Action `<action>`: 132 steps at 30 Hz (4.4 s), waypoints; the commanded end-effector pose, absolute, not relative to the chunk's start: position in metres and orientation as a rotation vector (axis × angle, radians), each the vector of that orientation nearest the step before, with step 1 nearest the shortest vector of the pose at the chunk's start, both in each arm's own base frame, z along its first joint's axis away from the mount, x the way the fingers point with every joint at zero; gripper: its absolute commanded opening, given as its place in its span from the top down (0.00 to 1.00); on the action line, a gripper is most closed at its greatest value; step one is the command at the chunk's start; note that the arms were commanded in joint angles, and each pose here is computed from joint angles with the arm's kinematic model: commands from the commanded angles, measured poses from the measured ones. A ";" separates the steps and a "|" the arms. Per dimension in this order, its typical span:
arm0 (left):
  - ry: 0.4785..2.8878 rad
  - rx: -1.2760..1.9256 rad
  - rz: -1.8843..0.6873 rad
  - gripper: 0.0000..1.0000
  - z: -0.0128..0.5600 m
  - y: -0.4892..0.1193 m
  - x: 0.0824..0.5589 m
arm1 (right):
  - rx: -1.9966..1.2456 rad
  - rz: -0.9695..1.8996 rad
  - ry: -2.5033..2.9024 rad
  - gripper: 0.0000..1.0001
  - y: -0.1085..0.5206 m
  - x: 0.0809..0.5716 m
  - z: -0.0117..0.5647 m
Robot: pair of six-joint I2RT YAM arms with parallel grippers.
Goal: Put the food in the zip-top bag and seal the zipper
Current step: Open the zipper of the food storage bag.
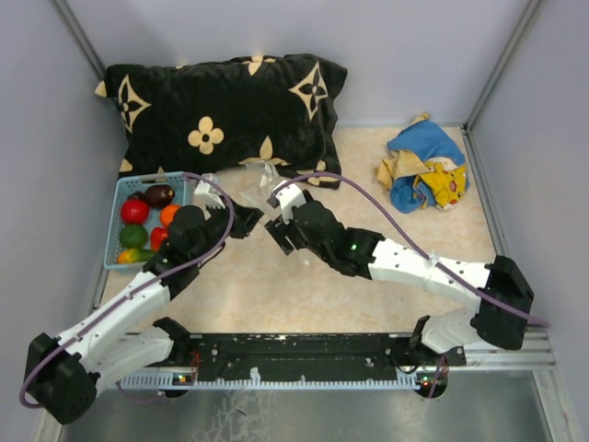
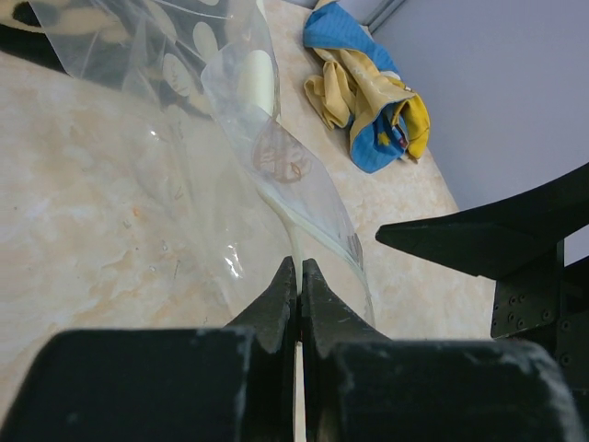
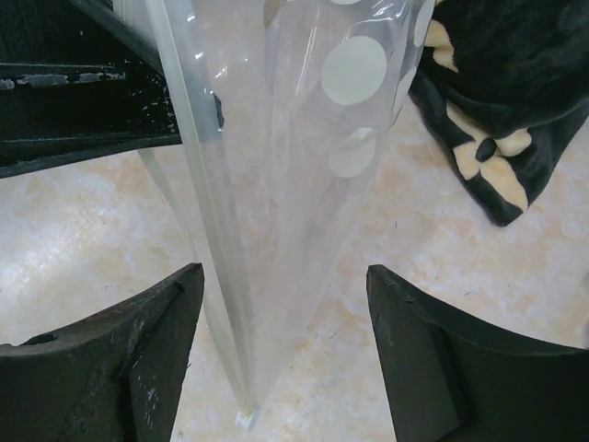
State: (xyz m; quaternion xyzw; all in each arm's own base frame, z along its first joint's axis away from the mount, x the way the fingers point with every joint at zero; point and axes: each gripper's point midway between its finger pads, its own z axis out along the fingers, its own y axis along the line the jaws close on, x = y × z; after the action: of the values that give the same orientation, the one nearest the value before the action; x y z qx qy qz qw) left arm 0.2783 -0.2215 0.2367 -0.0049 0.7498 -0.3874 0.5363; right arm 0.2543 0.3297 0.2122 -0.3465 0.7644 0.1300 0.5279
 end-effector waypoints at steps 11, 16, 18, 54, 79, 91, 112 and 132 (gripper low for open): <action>1.751 0.144 -0.982 1.00 0.279 -0.234 0.265 | -0.600 0.236 1.697 0.32 0.315 0.277 0.278; 1.779 0.166 -0.982 1.00 0.276 -0.235 0.262 | -0.582 0.215 1.657 0.38 0.310 0.280 0.283; 1.787 0.174 -1.010 1.00 0.275 -0.238 0.258 | -0.588 0.214 1.651 0.40 0.312 0.281 0.280; 1.830 0.023 -0.918 0.51 0.245 -0.214 0.260 | -0.478 0.032 1.720 1.00 0.311 0.300 0.267; 1.888 -0.210 -0.988 0.17 0.185 -0.202 0.247 | -0.316 0.307 1.819 1.00 0.371 0.292 0.238; 1.865 -0.215 -0.905 0.78 0.184 -0.192 0.257 | -0.352 0.267 1.828 1.00 0.363 0.290 0.227; 1.888 -0.111 -0.776 1.00 0.198 -0.181 0.256 | -0.508 -0.104 1.724 1.00 0.340 0.316 0.251; 1.885 -0.104 -0.609 1.00 0.208 -0.169 0.278 | -0.497 -0.250 1.840 1.00 0.278 0.301 0.283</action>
State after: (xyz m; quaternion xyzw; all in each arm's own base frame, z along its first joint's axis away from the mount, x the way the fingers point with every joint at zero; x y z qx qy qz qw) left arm 0.2720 -0.1653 0.1988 -0.0532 0.8031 -0.2533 0.5367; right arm 0.3058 0.2947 0.2581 -0.2340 0.7794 -0.1057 0.5715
